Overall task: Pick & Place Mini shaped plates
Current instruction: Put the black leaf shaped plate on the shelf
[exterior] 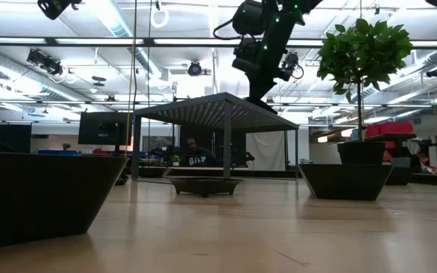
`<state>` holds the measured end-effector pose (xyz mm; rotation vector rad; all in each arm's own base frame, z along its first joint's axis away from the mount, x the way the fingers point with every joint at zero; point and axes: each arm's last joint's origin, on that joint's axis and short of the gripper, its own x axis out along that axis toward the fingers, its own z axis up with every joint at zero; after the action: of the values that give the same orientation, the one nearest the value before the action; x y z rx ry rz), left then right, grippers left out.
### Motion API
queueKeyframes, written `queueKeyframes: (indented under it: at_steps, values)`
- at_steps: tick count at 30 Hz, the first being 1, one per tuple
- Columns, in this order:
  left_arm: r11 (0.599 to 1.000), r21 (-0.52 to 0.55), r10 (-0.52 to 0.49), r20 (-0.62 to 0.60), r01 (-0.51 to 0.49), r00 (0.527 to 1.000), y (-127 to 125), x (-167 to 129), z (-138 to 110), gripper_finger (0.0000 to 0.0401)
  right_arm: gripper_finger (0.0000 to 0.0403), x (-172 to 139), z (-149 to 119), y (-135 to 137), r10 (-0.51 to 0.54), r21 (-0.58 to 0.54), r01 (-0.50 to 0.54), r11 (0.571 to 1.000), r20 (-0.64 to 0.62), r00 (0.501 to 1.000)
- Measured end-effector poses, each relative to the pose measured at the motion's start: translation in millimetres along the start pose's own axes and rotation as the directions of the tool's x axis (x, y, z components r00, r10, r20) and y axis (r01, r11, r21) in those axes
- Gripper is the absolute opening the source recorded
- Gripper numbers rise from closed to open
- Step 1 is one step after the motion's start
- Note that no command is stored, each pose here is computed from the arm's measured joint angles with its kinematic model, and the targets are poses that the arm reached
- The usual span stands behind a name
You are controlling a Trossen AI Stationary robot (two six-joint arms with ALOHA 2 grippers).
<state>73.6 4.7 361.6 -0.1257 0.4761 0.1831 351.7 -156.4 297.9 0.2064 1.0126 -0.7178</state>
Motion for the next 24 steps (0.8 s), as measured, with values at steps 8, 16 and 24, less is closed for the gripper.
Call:
queueKeyframes:
  at_steps: [8, 16, 24]
  values:
    - [0.999, 0.017, 0.05, 0.01, -0.05, 0.999, 2, -1, 0, 0.0005, 0.0, 3, 2, -3, 0.002, -0.007, -0.002, 1.0, 0.005, 1.0]
    - [0.999, -0.018, 0.03, 0.082, -0.029, 0.996, 5, -20, -6, 0.0005, 0.0, 4, 4, -2, 0.022, 0.007, -0.023, 1.0, 0.025, 0.999]
    - [0.999, -0.039, 0.011, 0.216, -0.003, 0.976, 12, -53, -21, 0.0005, 0.0, 4, 4, -2, 0.021, 0.006, -0.021, 1.0, 0.02, 1.0]
